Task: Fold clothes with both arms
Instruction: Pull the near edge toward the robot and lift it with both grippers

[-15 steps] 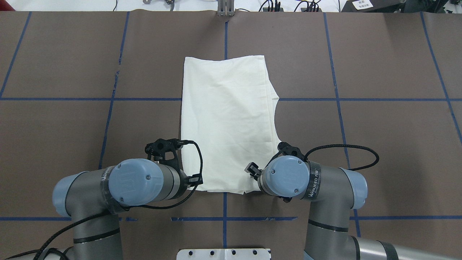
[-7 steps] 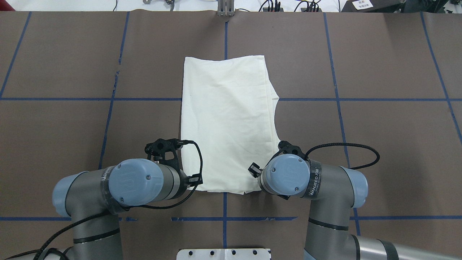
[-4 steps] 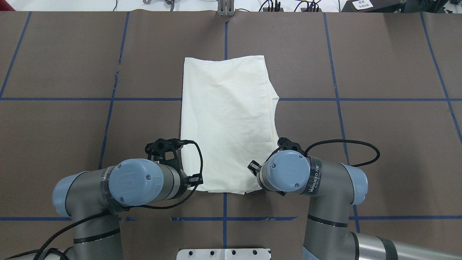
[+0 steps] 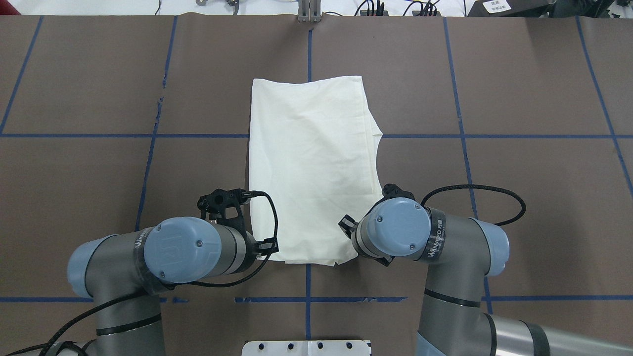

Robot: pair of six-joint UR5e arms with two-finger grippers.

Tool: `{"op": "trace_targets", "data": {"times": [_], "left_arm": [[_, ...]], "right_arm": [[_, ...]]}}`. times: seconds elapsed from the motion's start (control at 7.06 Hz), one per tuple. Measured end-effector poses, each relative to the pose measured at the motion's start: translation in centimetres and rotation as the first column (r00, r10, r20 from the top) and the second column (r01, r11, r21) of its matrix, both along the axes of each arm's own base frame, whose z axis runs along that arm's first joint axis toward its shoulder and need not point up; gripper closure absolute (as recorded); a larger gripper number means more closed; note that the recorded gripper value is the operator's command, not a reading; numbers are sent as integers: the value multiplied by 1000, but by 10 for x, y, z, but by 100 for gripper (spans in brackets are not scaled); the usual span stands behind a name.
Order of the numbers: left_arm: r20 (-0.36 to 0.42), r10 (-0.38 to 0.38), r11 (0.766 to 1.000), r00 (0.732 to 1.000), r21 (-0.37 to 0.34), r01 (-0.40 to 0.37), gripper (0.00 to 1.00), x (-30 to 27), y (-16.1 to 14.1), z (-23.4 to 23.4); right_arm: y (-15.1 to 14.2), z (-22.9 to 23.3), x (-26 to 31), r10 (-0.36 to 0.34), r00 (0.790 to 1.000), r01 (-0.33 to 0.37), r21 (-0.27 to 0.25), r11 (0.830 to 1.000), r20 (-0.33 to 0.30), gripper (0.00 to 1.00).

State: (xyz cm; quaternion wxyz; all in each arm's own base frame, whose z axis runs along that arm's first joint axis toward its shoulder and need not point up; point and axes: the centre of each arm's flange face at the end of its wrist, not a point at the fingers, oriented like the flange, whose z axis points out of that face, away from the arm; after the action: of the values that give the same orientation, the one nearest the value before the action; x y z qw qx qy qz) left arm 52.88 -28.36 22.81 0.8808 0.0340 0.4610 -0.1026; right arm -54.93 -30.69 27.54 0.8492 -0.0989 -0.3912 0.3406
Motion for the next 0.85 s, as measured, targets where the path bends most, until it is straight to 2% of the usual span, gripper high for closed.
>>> {"op": "trace_targets", "data": {"times": [0.14, 0.57, 0.85], "left_arm": [[-13, 11, 1000, 1000, 6, -11, 100, -3, 9, -5], [-40, 94, 995, 995, 17, -94, 100, -20, 63, -23], [-32, 152, 988, 988, 14, -152, 100, -47, 98, -40]], "right_arm": [[12, -2, 11, -26, 1000, 26, 6, 1000, 17, 100], [87, -22, 48, -140, 985, 137, 36, 990, 97, 100], [112, -29, 52, -185, 976, 181, 43, 983, 117, 100]]}}
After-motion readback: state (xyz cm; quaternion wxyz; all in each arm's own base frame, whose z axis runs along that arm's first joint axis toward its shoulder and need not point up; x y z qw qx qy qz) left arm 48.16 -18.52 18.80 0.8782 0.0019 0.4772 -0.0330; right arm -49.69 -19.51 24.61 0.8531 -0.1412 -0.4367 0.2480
